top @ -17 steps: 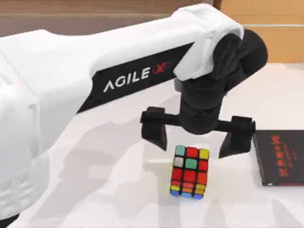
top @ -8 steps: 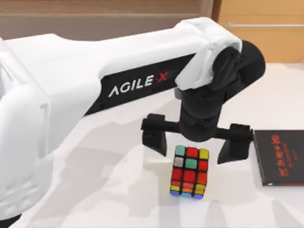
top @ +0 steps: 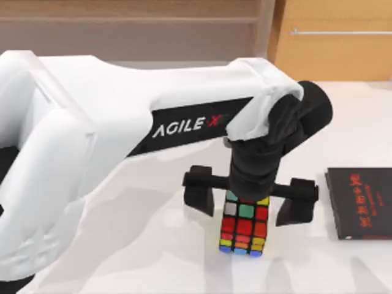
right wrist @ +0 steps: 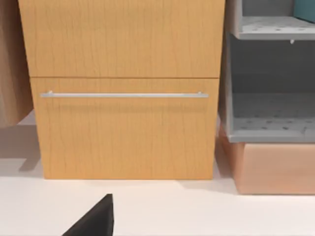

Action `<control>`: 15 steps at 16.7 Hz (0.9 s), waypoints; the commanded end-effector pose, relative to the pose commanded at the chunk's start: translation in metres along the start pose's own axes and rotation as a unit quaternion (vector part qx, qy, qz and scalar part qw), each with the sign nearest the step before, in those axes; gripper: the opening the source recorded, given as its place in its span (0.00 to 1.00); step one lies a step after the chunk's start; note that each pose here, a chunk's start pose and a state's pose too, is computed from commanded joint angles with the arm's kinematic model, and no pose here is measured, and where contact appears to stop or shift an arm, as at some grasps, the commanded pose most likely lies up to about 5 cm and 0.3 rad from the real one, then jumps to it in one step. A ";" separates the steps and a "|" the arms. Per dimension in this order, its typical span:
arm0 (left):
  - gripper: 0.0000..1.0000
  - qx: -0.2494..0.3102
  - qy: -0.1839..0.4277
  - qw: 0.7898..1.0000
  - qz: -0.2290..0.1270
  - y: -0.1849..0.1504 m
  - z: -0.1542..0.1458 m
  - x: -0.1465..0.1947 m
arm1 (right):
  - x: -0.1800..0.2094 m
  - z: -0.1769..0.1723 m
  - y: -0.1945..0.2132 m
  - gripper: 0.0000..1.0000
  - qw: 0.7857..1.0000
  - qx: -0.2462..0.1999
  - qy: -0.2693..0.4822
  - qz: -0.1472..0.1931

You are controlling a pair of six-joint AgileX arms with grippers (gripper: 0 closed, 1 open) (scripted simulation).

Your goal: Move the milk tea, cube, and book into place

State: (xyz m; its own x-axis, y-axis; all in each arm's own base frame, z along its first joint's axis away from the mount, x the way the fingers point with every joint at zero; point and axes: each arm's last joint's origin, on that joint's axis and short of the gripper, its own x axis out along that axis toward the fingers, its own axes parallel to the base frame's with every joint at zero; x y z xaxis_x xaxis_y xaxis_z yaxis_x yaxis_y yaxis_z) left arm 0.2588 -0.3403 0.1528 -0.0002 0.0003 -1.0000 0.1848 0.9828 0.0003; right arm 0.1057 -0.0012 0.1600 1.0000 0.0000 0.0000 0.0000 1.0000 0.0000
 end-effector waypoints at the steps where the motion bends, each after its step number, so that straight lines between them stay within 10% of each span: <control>1: 1.00 0.000 0.000 1.000 0.000 0.000 0.000 0.000 | 0.000 0.000 0.000 1.00 1.000 0.000 0.000 0.000; 15: 0.00 0.000 0.000 1.000 0.000 0.000 0.000 0.000 | 0.000 0.000 0.000 1.00 1.000 0.000 0.000 0.000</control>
State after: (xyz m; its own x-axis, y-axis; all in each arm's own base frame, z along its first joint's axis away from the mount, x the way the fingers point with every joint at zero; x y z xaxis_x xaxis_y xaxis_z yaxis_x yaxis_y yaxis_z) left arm 0.2588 -0.3403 0.1528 -0.0002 0.0003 -1.0000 0.1848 0.9828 0.0003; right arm 0.1057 -0.0012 0.1600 1.0000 0.0000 0.0000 0.0000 1.0000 0.0000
